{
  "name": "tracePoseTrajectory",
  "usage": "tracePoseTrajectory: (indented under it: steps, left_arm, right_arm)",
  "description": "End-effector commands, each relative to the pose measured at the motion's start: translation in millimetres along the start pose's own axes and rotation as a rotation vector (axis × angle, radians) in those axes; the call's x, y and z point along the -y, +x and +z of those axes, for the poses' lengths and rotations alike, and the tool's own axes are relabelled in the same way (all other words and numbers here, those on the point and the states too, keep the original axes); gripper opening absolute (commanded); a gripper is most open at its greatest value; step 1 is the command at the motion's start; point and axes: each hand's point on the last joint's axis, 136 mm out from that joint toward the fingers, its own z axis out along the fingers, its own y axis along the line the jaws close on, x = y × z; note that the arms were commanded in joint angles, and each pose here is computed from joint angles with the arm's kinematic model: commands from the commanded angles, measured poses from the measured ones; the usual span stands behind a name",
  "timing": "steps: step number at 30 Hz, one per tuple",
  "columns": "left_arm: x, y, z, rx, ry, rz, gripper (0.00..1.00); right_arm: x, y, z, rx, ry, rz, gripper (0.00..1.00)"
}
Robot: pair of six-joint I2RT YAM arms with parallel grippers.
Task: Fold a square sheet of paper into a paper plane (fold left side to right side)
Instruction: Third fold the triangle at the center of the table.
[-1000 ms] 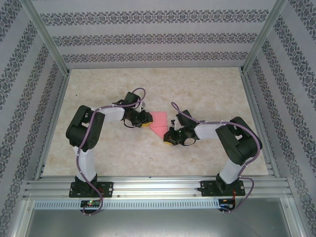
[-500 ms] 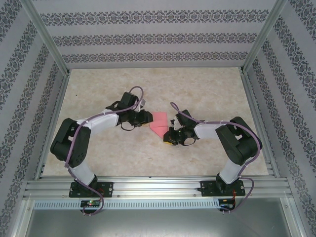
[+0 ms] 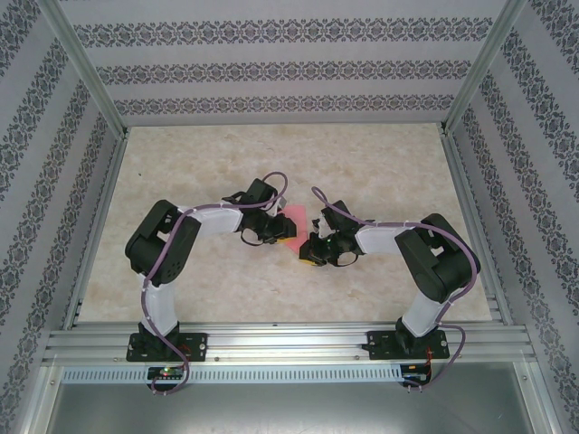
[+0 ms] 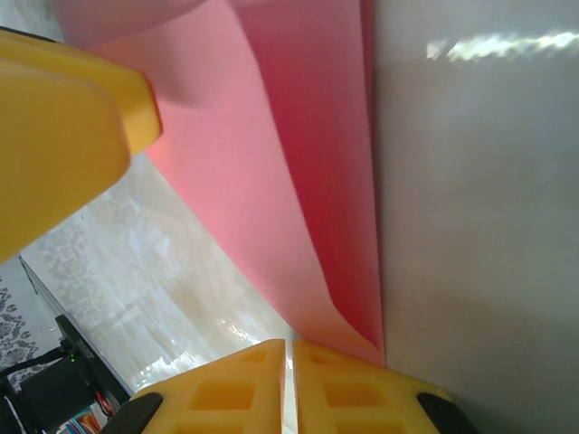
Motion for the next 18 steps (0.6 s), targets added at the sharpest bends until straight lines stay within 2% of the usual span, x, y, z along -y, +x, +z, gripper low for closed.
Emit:
tracePoseTrajectory:
  steps: [1, 10, 14, 18]
  left_arm:
    - [-12, -1, 9, -0.004, -0.052, 0.006, 0.29]
    - [-37, 8, 21, -0.022, -0.104, -0.031, 0.28]
    - [-40, 9, 21, -0.022, -0.111, -0.033, 0.28]
    - [-41, 10, 21, -0.023, -0.113, -0.035, 0.27]
  right_arm:
    - [28, 7, 1, 0.009, 0.130, 0.039, 0.13]
    - [-16, -18, -26, 0.119, 0.060, 0.025, 0.14]
    - [-29, -28, -22, 0.148, 0.049, 0.036, 0.08]
    - [-32, -34, -11, 0.151, 0.059, 0.045, 0.07]
